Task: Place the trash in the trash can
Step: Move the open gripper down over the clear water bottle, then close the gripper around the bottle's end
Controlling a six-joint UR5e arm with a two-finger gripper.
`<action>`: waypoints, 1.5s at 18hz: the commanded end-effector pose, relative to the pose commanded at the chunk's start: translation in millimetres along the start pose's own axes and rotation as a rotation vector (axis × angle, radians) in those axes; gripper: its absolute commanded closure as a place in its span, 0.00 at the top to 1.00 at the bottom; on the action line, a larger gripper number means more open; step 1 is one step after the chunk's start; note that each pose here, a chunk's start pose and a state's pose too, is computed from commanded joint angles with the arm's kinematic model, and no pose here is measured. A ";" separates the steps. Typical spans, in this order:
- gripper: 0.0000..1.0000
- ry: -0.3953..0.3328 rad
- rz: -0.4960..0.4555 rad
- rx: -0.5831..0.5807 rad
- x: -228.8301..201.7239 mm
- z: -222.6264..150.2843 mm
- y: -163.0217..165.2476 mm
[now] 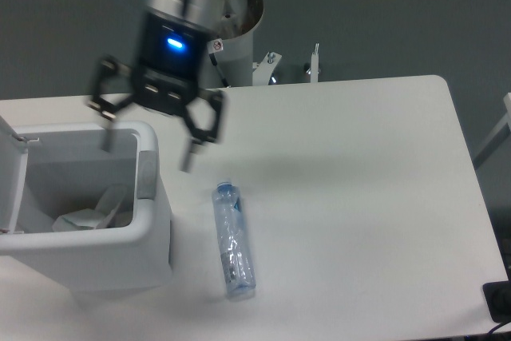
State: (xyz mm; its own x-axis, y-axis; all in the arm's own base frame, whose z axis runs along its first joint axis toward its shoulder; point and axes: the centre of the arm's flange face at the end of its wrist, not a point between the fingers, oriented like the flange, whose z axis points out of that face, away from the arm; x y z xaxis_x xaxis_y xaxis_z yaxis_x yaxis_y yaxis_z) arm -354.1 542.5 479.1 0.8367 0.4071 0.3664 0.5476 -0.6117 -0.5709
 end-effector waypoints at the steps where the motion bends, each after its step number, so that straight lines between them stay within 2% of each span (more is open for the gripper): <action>1: 1.00 -0.032 -0.018 -0.038 -14.2 18.9 6.2; 3: 1.00 -0.095 -0.043 -0.095 -39.8 47.2 13.7; 7: 1.00 -0.178 -0.068 -0.184 -76.7 101.9 27.2; 16: 1.00 -0.169 -0.002 -0.330 -83.6 197.4 70.6; 19: 1.00 -0.209 0.026 -0.381 -82.3 227.3 87.3; 27: 1.00 -0.232 0.055 -0.434 -71.8 257.1 109.7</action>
State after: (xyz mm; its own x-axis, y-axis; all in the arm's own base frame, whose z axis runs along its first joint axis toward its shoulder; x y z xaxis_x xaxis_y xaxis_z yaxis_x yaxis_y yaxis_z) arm -356.3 620.6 201.3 0.8676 0.4763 0.1430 0.4969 -0.8425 -0.2082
